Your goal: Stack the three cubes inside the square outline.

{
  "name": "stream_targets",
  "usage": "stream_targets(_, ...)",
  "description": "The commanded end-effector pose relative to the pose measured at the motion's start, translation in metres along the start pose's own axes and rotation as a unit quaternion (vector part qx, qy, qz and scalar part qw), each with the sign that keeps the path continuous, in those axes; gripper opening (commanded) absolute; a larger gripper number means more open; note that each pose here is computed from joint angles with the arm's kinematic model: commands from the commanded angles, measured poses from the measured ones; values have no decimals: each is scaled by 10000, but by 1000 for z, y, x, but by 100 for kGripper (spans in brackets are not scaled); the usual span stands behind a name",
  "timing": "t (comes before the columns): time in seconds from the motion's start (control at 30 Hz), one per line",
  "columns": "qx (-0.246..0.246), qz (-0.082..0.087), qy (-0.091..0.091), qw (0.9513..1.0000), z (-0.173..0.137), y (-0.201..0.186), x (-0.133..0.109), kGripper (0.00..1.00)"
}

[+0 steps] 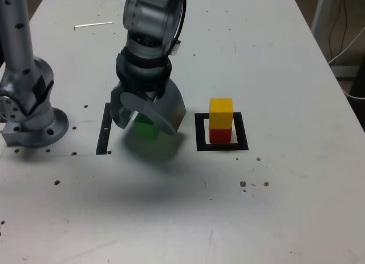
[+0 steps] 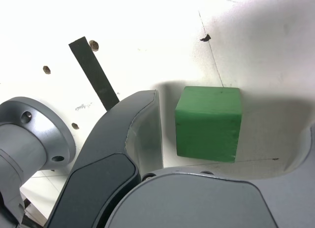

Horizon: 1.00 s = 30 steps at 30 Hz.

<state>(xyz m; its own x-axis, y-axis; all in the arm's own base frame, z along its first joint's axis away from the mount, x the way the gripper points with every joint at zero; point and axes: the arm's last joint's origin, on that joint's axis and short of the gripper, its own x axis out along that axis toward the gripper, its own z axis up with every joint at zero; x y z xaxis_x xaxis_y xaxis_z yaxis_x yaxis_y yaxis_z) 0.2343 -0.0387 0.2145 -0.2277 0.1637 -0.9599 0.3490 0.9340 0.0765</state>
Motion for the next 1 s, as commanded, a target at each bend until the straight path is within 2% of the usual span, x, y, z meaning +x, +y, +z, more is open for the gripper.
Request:
stream_targets(0.0, -16, -31, 47, 10000, 1, 1, 3, 96)
stream_targets(0.13, -58, -97, 76, 9999, 3, 3, 6, 92)
stream_targets(0.27, -87, -171, 86, 9998, 3, 3, 8, 83)
stream_targets(0.47, -146, -226, 29, 9996, 4, 3, 11, 60)
stream_targets(0.7, -215, -143, -18, 9997, 5, 4, 11, 31)
stream_targets(0.77, -214, -126, -17, 9997, 5, 4, 11, 28)
stream_targets(0.97, -212, -128, 14, 9997, 4, 4, 11, 26)
